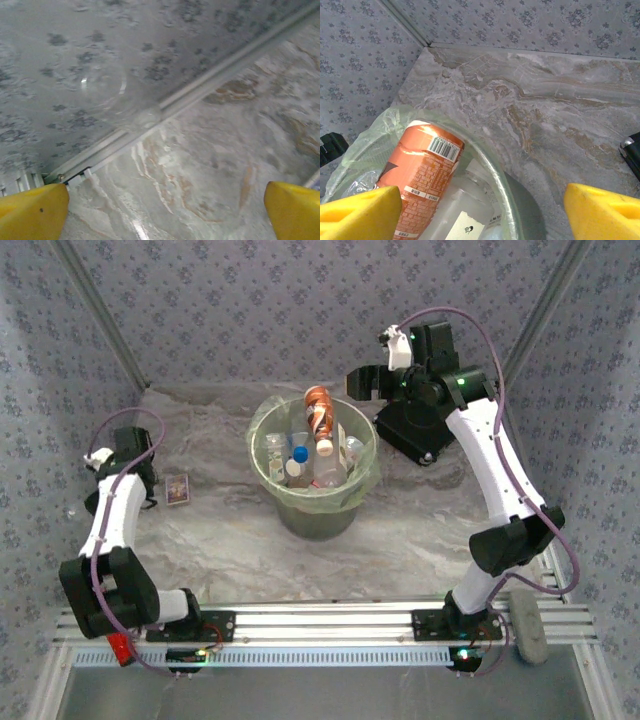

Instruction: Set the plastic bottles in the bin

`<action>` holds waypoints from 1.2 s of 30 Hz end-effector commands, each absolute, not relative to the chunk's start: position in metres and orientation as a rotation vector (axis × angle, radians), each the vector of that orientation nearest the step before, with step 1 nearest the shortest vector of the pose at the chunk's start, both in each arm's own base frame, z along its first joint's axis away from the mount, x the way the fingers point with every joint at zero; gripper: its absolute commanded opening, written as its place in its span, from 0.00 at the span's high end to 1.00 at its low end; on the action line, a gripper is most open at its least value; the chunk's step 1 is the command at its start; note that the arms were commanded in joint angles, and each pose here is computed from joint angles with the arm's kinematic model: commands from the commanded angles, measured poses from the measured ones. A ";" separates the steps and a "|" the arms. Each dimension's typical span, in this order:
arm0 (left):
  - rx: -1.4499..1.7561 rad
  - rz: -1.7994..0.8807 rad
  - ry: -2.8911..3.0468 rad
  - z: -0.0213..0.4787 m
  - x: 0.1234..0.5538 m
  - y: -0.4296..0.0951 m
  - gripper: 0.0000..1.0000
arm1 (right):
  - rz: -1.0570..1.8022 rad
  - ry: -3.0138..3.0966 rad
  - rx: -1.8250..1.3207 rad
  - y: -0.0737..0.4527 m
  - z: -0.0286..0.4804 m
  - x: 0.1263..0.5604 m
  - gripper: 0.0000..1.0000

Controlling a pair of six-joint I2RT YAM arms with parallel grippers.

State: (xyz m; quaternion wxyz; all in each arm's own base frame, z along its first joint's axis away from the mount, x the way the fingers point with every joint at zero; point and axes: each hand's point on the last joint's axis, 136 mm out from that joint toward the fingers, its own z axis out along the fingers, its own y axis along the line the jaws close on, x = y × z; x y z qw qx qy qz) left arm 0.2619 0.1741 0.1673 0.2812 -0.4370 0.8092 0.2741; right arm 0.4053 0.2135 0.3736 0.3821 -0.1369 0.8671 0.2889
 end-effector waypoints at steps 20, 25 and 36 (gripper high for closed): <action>-1.550 0.681 1.896 0.105 0.253 0.275 0.00 | 0.673 2.260 -0.308 0.199 0.379 0.391 0.14; -1.552 0.658 1.965 0.095 0.264 0.285 0.01 | 0.672 2.255 -0.320 0.204 0.382 0.388 0.15; -1.542 0.659 1.960 0.102 0.264 0.285 0.31 | 0.660 2.244 -0.323 0.204 0.387 0.384 0.15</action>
